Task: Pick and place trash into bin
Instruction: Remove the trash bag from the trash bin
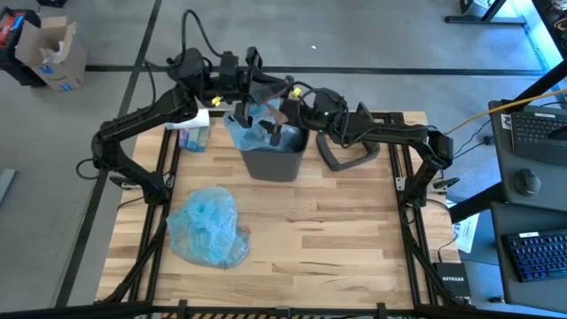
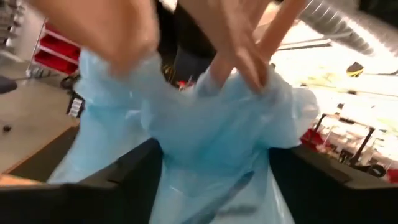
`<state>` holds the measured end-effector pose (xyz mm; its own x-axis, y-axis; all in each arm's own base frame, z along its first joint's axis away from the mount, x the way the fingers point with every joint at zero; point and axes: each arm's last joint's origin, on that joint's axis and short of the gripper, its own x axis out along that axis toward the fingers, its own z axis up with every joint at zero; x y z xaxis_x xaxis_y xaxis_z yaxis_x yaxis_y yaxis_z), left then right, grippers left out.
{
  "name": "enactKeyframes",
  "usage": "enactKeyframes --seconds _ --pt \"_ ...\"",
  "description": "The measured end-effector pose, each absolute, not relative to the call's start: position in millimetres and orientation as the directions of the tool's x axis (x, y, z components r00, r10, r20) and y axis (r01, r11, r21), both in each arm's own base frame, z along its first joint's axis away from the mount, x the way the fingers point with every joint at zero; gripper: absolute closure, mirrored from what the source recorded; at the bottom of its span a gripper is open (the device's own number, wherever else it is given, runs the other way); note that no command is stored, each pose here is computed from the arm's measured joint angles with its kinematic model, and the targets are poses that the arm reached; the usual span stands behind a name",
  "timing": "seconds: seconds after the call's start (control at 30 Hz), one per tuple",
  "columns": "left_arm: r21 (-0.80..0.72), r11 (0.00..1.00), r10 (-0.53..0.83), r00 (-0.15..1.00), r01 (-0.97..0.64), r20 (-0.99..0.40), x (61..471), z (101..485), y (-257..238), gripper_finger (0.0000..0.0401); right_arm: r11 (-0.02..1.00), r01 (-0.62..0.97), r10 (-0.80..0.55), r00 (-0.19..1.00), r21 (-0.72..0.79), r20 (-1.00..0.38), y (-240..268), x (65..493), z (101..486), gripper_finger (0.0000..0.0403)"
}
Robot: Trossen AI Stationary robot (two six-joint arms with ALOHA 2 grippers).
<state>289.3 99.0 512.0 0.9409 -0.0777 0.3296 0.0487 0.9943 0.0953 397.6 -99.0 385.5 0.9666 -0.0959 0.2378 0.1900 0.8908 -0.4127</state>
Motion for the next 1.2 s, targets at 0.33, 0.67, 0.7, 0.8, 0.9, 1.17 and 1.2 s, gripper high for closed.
enactKeyframes --seconds 0.33,0.67,0.7,0.8,0.9,1.17,1.2 --pt "0.049 0.996 -0.082 0.940 0.069 0.333 289 512 98 0.0401 0.837 0.245 -0.091 0.944 -0.489 0.317 -99 396 393 0.0373" --pt "0.125 0.992 -0.067 0.943 0.027 0.326 273 520 95 0.0372 0.822 0.224 -0.096 0.961 -0.524 0.260 -99 396 411 0.0401" --pt "0.129 0.992 -0.057 0.944 0.015 0.325 269 522 95 0.0358 0.822 0.222 -0.099 0.963 -0.524 0.252 -99 396 414 0.0402" --pt "0.146 0.989 -0.018 0.952 -0.028 0.305 251 527 96 0.0312 0.821 0.236 -0.125 0.963 -0.520 0.241 -99 395 425 0.0402" --pt "0.188 0.980 0.010 0.956 -0.068 0.294 229 534 93 0.0268 0.820 0.243 -0.132 0.961 -0.519 0.243 -99 392 440 0.0402" --pt "0.270 0.925 0.203 0.948 -0.268 0.245 171 545 78 0.0211 0.785 0.284 -0.138 0.946 -0.550 0.292 -95 377 489 0.0403" --pt "0.273 0.917 0.233 0.946 -0.292 0.227 166 543 77 0.0209 0.783 0.289 -0.132 0.943 -0.550 0.307 -94 375 496 0.0403"
